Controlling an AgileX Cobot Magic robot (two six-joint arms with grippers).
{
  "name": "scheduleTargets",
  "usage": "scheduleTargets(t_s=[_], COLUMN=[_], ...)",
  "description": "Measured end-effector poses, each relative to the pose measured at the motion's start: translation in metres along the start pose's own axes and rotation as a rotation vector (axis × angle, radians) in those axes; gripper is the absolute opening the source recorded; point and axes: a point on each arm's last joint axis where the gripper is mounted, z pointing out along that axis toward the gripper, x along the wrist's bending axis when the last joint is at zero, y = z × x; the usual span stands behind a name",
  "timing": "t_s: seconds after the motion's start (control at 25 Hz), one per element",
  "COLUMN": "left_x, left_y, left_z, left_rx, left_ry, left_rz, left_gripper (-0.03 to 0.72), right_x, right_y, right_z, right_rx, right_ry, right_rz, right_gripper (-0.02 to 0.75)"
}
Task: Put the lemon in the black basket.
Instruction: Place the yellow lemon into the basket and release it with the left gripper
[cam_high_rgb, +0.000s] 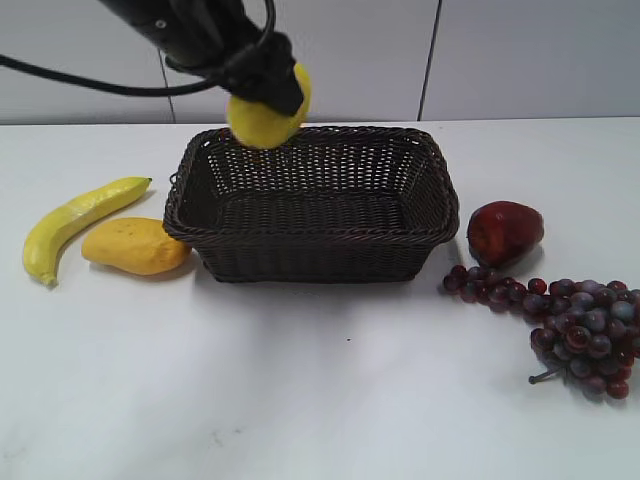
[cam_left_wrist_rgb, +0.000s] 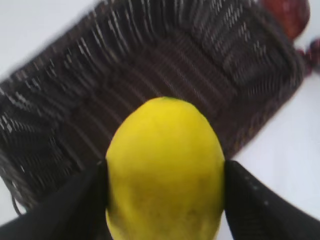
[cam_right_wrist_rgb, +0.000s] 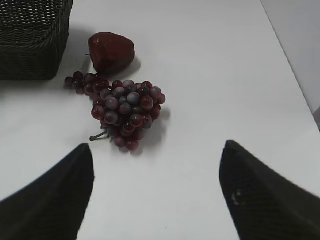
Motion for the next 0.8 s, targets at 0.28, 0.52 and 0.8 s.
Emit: scheduleTargets(t_s=[0.28, 0.52, 0.8], left_x=[0.015, 0.018, 0.015], left_y=[-0.014, -0.047, -0.053], left_z=[0.068, 0.113, 0.117], left_rx=[-0.058, 0.072, 0.181], left_ry=[0.063, 0.035, -0.02], left_rz=[-0.04, -0.078, -0.087], left_gripper=[0.505, 0.505, 0.631], right_x=[0.0, 0.0, 0.0], right_y=[0.0, 0.0, 0.0], right_z=[0.0, 0.0, 0.0], right_rx=[0.0, 0.0, 0.0], right_ry=[0.0, 0.0, 0.0], right_rz=[0.0, 0.0, 0.0], right_gripper=[0.591, 0.591, 0.591])
